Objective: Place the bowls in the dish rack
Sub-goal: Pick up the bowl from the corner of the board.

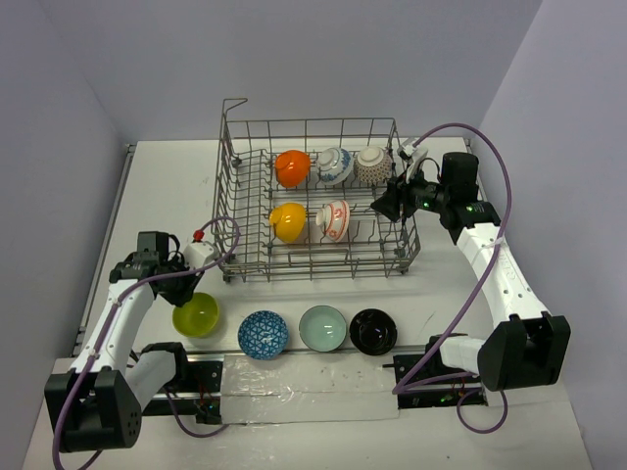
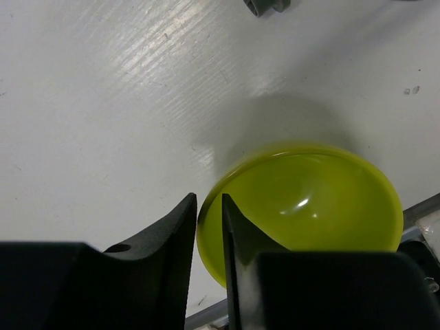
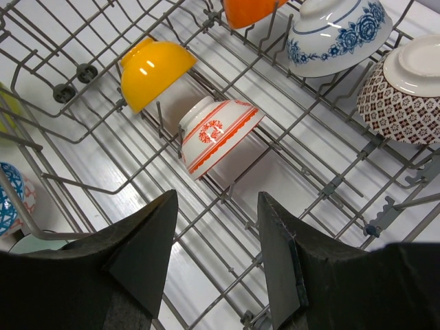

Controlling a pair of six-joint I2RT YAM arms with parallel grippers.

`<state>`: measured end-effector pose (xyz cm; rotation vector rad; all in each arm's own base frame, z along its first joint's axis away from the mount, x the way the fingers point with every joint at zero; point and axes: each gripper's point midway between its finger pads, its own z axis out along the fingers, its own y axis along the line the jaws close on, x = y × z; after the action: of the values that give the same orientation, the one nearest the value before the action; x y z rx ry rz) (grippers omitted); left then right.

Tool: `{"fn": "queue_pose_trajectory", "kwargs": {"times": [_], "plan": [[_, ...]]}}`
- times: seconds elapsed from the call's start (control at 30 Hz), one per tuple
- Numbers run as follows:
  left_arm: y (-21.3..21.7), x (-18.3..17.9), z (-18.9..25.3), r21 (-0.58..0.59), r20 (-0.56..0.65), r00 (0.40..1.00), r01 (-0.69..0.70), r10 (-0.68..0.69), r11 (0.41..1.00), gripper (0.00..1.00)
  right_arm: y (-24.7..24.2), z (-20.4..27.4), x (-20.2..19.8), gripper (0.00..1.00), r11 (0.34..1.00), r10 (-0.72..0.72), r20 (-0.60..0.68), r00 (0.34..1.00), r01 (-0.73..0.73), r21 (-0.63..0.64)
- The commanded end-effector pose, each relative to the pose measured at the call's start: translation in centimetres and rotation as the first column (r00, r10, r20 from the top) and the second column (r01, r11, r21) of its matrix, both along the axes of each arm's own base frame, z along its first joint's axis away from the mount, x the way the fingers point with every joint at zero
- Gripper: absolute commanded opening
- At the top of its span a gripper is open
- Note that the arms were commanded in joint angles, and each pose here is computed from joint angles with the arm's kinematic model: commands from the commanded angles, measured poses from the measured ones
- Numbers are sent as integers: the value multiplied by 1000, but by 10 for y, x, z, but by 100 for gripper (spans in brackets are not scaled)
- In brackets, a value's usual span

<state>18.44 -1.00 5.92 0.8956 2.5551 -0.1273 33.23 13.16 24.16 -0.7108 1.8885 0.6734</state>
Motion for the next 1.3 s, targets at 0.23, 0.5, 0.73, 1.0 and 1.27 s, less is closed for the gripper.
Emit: {"fn": "queue_pose_trajectory", "kwargs": {"times": [0.23,0.5,0.73,1.0,1.27], "plan": [[2,6,1,8,18,1000,-15,15,1000,18,-3,1,0,58,1000,-2,20,1000,2,-6],[2,8,1,6,21,1000,-16,16,1000,8,-3,0,0,58,1000,-2,23,1000,3,-8],[2,11,8,3,39,999,-11,11,1000,4,-3,1,-1,58,1000,-4,26,1000,4,-9],[-4,22,31,-28,94,996,0,2,1000,0,-3,3,-2,58,1000,0,31,1000,1,-5],[-7,24,42,-42,105,994,12,-7,999,0,-3,3,-3,58,1000,2,33,999,-2,-6]]}}
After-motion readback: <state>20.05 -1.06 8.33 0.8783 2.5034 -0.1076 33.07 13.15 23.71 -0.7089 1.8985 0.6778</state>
